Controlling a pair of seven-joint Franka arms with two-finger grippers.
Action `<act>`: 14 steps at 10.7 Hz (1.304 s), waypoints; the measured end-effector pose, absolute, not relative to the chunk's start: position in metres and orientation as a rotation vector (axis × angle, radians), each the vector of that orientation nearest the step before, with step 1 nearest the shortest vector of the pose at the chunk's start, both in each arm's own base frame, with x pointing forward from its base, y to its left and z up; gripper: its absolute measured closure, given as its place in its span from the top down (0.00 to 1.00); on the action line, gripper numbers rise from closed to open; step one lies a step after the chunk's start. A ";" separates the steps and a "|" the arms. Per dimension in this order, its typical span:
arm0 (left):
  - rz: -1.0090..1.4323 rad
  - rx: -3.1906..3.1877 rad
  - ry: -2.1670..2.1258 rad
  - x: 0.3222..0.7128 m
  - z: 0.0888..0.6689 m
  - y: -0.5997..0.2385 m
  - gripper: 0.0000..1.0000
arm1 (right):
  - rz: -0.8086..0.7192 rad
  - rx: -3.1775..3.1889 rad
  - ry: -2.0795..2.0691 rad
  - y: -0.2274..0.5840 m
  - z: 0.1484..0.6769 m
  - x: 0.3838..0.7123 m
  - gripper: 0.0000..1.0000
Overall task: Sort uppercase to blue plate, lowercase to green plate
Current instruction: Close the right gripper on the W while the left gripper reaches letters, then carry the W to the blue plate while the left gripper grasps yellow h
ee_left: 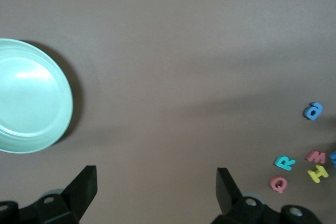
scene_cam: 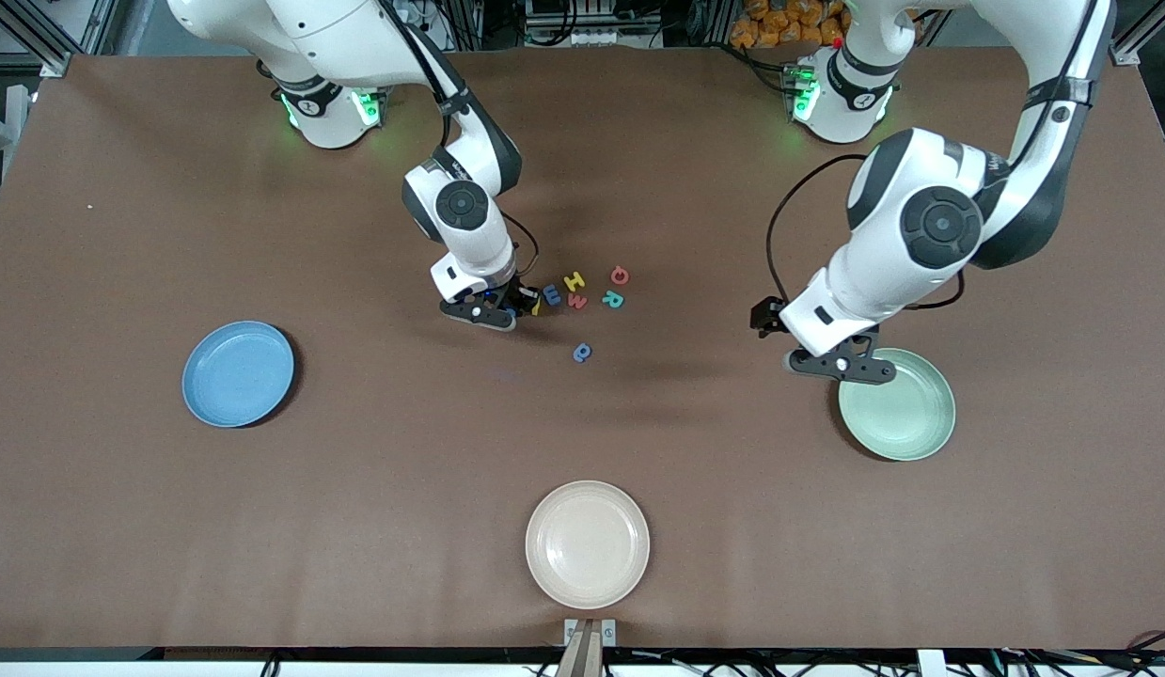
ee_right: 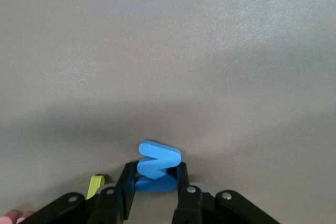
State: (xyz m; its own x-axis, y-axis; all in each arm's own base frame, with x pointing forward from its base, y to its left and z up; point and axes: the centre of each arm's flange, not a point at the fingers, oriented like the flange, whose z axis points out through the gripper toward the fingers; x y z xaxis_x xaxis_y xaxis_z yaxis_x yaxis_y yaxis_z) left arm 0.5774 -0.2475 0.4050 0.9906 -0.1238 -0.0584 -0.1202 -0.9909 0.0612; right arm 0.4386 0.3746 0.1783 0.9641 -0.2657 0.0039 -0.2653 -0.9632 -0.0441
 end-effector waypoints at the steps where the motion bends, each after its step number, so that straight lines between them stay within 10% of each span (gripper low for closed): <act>1: -0.098 3.076 -0.170 0.576 0.403 -0.256 1.00 | -0.017 -3.072 0.404 0.369 0.178 0.443 0.36; 14: 0.020 3.078 -0.005 0.505 0.340 -0.469 0.93 | 0.101 -3.132 -0.014 0.213 0.232 0.565 0.36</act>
State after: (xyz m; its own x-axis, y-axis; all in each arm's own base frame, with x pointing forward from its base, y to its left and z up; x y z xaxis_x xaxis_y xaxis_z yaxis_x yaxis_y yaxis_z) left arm 0.5047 -0.4695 0.3399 0.9999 -0.0026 0.0133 -0.0035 -0.9980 0.0634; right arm 0.5649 0.2125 0.2323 0.9979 0.0092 -0.0644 0.0087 -0.9999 -0.0080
